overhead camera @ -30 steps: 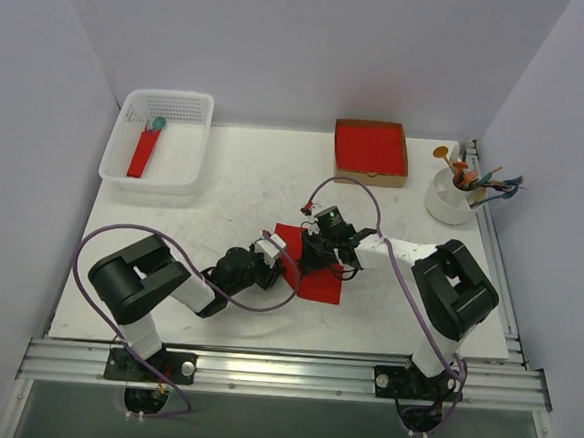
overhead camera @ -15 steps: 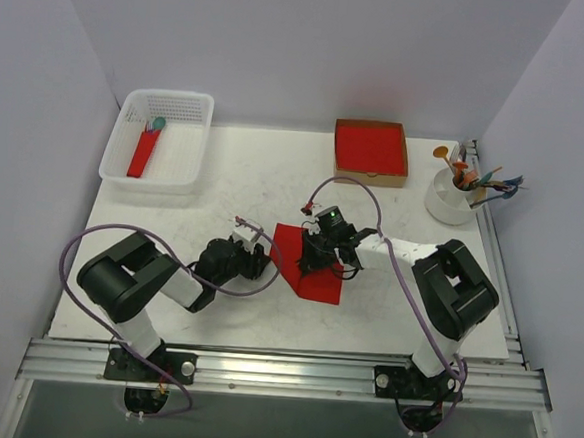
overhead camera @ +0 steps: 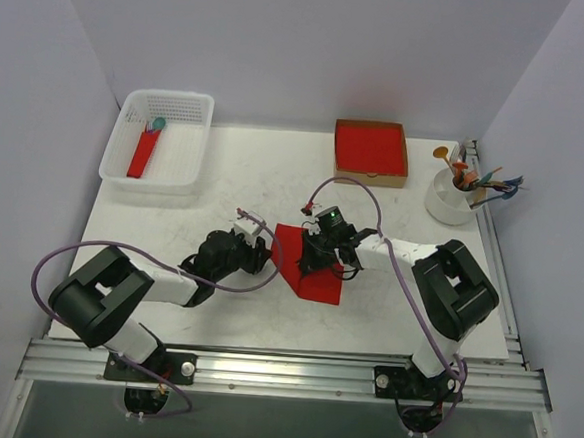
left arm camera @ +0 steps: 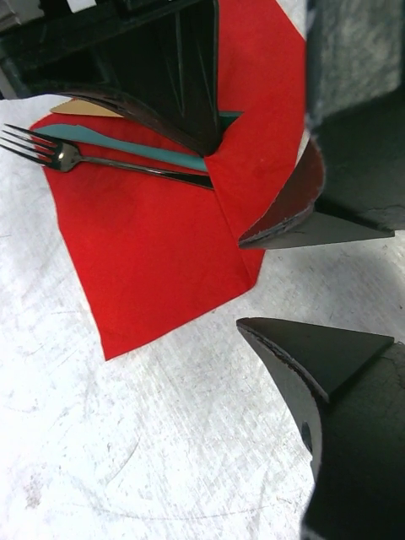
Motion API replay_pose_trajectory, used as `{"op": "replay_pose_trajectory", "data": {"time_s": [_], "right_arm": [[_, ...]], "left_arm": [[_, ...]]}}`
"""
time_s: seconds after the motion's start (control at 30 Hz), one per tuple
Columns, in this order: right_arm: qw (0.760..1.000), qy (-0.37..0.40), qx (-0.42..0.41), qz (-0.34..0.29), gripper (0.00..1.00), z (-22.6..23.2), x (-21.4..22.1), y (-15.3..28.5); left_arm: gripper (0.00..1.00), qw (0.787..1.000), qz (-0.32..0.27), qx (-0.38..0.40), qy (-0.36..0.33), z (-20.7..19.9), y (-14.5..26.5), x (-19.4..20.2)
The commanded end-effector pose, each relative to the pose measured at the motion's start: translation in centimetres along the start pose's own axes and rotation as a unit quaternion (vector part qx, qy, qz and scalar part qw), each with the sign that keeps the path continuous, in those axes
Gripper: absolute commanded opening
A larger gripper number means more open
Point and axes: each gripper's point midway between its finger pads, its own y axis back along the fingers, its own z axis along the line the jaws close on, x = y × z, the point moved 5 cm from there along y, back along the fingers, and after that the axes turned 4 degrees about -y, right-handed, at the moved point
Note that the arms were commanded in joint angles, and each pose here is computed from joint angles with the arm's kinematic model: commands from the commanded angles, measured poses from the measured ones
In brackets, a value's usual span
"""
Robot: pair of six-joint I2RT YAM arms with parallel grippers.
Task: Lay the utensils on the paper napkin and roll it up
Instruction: Roll the napkin at the center of the board.
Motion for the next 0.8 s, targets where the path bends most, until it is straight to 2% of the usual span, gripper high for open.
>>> {"op": "replay_pose_trajectory", "data": {"time_s": [0.0,0.17,0.23,0.33,0.47,0.57,0.77], "right_arm": [[0.999,-0.006,0.033,0.037,0.00,-1.7,2.0,0.1],[0.999,-0.006,0.034,0.038,0.00,-1.7,2.1,0.2],[0.999,-0.006,0.034,0.038,0.00,-1.7,2.1,0.2],[0.999,-0.006,0.034,0.039,0.00,-1.7,2.1,0.2],[0.999,-0.006,0.034,0.039,0.00,-1.7,2.1,0.1],[0.999,-0.005,0.033,0.040,0.00,-1.7,2.1,0.1],[0.999,-0.005,0.034,0.041,0.00,-1.8,2.1,0.0]], "left_arm": [[0.46,0.999,0.017,0.020,-0.023,-0.9,-0.7,-0.4],[0.36,0.997,0.051,0.019,-0.058,-2.0,-2.0,0.1],[0.27,0.995,0.058,0.024,-0.073,-2.6,-2.3,0.2],[0.17,0.995,0.061,0.026,-0.075,-2.7,-2.3,0.5],[0.11,0.995,0.066,0.026,-0.072,-2.8,-2.4,0.7],[0.03,0.995,0.074,0.025,-0.068,-2.8,-2.4,1.0],[0.03,0.995,0.071,0.027,-0.060,-2.9,-2.5,1.3]]}}
